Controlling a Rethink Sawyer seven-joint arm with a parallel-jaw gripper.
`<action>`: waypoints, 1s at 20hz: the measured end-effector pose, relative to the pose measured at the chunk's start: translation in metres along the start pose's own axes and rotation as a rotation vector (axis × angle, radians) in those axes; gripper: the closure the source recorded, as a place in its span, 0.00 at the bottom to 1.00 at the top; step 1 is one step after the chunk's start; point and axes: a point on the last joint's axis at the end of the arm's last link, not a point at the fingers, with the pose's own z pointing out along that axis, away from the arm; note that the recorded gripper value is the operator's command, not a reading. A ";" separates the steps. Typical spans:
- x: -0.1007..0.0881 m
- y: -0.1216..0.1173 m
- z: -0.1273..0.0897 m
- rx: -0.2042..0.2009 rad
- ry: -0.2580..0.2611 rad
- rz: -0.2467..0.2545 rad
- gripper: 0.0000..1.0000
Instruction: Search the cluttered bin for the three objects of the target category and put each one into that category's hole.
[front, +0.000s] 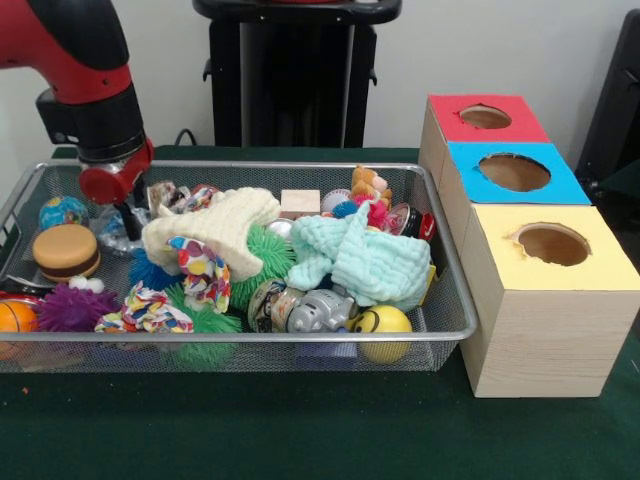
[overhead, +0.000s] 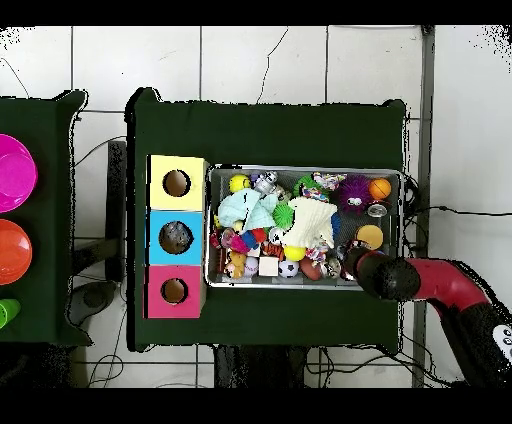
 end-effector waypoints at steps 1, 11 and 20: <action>-0.004 -0.001 0.000 -0.002 0.001 -0.007 1.00; -0.049 -0.036 -0.017 0.023 0.058 -0.099 1.00; -0.097 -0.080 -0.049 0.073 0.082 -0.130 1.00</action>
